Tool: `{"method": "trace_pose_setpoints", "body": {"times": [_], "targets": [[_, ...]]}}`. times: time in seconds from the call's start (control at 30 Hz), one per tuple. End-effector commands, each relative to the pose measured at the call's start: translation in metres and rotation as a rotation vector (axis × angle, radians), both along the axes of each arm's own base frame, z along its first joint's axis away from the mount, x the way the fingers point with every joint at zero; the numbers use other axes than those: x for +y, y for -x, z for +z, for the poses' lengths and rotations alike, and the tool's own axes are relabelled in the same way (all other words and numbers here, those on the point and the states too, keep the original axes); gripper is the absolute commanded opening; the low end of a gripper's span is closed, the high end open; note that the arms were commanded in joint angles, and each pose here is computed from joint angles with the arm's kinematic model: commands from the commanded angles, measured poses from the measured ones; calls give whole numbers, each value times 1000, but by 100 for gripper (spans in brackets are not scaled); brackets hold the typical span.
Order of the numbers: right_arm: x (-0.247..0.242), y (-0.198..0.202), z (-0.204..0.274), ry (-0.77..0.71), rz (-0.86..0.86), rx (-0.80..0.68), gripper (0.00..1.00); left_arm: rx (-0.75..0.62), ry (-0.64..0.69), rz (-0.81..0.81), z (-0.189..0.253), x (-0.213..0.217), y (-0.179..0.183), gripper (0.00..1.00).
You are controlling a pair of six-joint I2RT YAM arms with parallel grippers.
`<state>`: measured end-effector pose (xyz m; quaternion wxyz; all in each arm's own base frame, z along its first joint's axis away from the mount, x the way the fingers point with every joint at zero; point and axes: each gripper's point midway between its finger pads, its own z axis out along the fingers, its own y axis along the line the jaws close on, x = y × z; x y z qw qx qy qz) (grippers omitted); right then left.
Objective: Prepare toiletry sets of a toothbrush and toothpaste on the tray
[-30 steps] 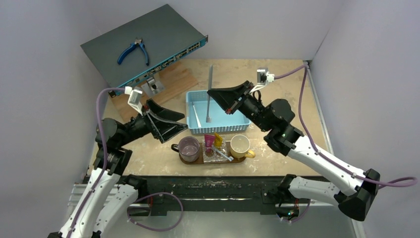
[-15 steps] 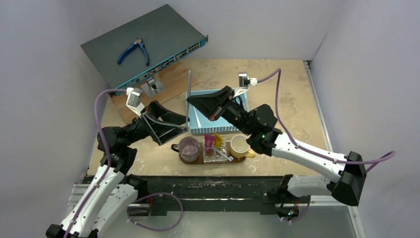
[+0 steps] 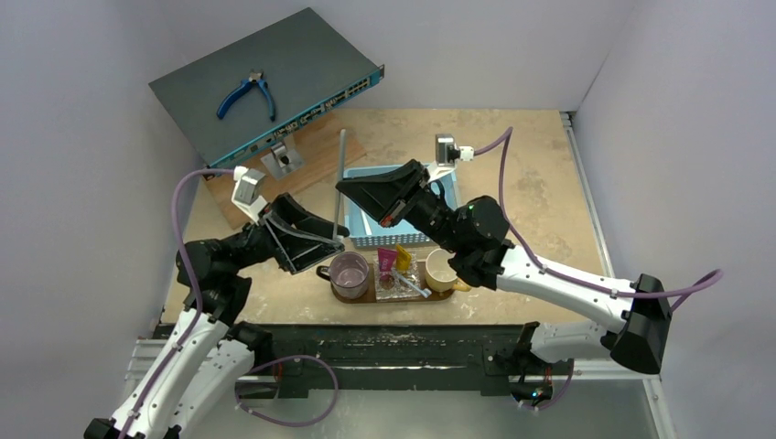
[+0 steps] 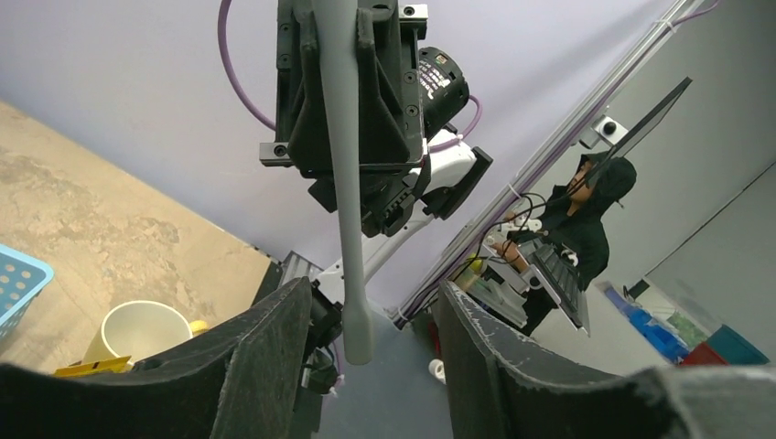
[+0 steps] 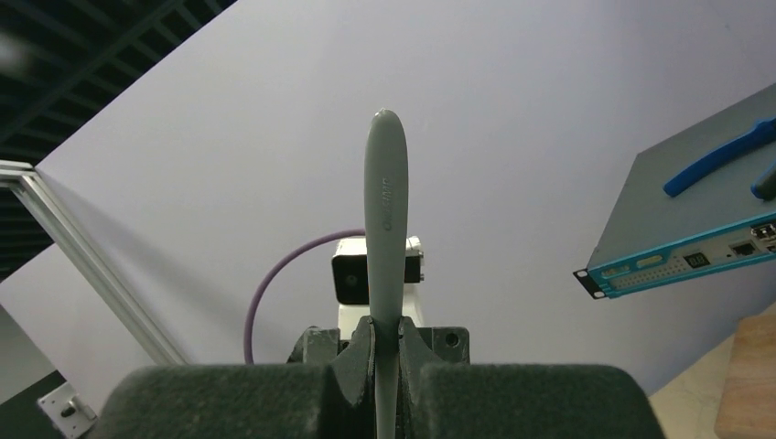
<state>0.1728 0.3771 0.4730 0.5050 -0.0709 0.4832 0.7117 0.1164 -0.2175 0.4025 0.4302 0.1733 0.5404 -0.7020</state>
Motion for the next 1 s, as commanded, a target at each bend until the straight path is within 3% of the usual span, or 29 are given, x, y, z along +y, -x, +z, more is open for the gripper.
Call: {"method": "trace_pose_setpoints", "body": {"times": [0.0,0.1,0.27,0.3,0.5,0.6,0.7,0.77,0.97], "targets": [[-14,9,38,-103,-20,-66,0,-45,6,-19,4,1,9,49],[-14,12,38,-109,-29,-75,0,-43,-2,-18,3,1,9,36],[-13,18,37,-98,-26,-88,0,-25,-30,0,0,0,5,3],[-13,19,37,-96,-28,-92,0,-29,-34,4,1,0,5,0],[-18,16,28,-27,-76,-110,0,-39,-62,-11,3,0,9,0],[-22,18,23,40,-100,-141,19,-43,-100,-20,0,-1,11,0],[-30,19,15,121,-134,-176,45,-42,-158,-26,-7,-1,13,0],[-35,23,9,188,-138,-202,55,-51,-193,-44,-12,-1,17,0],[-63,21,-10,447,-229,-305,63,-66,-329,-98,-34,3,31,0]]}}
